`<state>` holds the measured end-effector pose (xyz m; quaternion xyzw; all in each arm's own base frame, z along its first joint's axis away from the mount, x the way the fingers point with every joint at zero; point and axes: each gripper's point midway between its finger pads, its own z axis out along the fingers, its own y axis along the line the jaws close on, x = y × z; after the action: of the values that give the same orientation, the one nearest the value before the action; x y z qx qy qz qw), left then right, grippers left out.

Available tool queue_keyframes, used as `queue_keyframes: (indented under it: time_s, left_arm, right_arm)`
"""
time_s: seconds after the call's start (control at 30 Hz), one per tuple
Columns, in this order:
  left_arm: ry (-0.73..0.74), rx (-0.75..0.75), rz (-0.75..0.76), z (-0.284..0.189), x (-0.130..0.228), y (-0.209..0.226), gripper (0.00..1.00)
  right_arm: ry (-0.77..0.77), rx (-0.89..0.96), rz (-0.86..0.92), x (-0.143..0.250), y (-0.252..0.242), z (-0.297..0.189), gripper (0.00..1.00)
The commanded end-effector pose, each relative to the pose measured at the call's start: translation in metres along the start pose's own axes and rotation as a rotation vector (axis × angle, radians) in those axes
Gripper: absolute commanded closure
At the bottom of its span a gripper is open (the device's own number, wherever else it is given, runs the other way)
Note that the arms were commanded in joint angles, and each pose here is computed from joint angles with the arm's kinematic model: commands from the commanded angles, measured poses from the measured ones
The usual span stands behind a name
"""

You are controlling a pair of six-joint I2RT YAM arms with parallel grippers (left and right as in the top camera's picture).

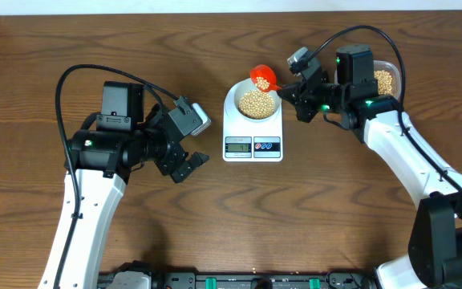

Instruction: Scoop item into bowl and weigh 50g on scale

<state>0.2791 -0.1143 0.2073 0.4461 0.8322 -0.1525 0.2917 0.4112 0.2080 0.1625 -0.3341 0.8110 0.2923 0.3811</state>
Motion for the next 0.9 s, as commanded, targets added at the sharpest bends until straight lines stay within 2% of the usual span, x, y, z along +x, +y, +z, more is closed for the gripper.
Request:
queue_keyframes:
  time_s: [0.0,0.5,0.63,0.87]
  left_arm:
    - [-0.016,-0.021,0.004,-0.007,-0.005,0.002,0.02]
    - [-0.016,-0.021,0.003,-0.007,-0.005,0.002,0.02]
    - [-0.016,-0.021,0.003,-0.007,-0.005,0.002,0.02]
    - [-0.016,-0.021,0.003,-0.007,-0.005,0.002,0.02]
  right_arm:
    - [-0.002,0.008,-0.018,-0.003,0.004,-0.006,0.99]
    - [-0.010,-0.023,-0.021,-0.005,0.011,-0.007,0.99]
    - [0.032,0.033,-0.024,0.005,0.002,-0.003,0.99]
    - [0.037,0.023,-0.023,0.006,0.004,-0.002,0.99]
